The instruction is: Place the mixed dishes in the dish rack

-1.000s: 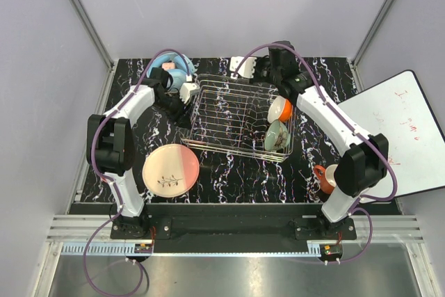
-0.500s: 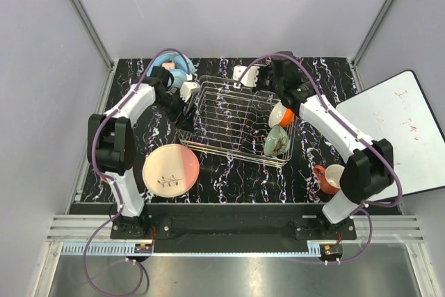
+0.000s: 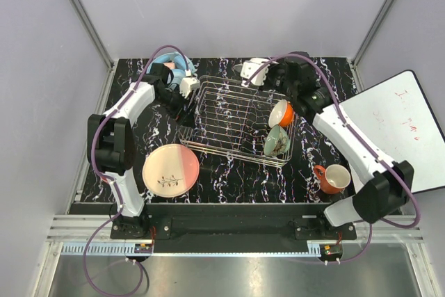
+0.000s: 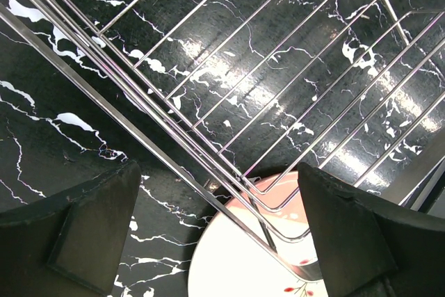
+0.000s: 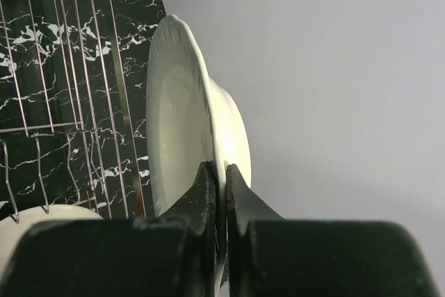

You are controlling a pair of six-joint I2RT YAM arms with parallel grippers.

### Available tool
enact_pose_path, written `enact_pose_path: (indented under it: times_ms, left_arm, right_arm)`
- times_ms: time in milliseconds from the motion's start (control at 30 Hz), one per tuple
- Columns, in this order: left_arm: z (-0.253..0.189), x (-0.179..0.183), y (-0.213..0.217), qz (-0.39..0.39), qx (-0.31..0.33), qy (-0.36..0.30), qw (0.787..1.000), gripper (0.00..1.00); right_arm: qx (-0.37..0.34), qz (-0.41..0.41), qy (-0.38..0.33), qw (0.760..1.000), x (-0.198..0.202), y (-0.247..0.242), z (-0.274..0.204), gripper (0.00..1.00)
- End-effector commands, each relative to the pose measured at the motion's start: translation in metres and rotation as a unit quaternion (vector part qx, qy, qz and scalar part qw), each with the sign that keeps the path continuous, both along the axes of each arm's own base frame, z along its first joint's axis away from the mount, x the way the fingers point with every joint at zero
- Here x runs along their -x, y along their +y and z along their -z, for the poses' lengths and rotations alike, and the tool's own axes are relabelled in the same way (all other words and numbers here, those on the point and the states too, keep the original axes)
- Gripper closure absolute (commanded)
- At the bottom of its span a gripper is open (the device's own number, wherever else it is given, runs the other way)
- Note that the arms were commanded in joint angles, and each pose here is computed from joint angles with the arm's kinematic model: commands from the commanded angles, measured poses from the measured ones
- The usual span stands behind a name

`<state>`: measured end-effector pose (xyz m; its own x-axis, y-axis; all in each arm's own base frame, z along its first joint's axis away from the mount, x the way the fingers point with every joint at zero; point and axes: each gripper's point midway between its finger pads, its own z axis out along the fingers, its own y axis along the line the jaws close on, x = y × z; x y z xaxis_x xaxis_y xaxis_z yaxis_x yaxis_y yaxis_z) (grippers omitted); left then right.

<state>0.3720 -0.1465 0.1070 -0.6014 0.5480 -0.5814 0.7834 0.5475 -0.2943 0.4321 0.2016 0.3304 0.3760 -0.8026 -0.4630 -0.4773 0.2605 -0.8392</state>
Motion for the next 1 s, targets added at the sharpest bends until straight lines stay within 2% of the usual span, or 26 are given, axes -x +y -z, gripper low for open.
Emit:
enact_pose_path:
  times_ms: [0,200,467,633,967]
  left_arm:
    - [-0.022,-0.009,-0.004,-0.008,0.013,-0.035,0.999,0.01]
    - [-0.033,-0.013,-0.007,-0.021,0.022,-0.038,0.999,0.01]
    - [-0.069,-0.014,-0.016,-0.039,0.062,-0.051,0.996,0.01]
    - [-0.077,-0.014,-0.017,-0.039,0.068,-0.058,0.995,0.01]
    - [-0.062,-0.015,-0.012,-0.042,0.06,-0.041,0.996,0.01]
  right_arm:
    - [-0.058,-0.009,-0.086,0.995,0.021,-0.002,-0.065,1.0]
    - [-0.05,-0.003,-0.054,0.997,0.019,-0.002,-0.032,1.0]
    - [-0.036,0.004,-0.053,0.998,-0.001,0.002,-0.011,1.0]
    - [-0.034,0.001,-0.063,0.997,-0.005,0.004,-0.015,1.0]
    - [-0.055,-0.022,-0.096,0.994,0.008,0.007,-0.057,1.0]
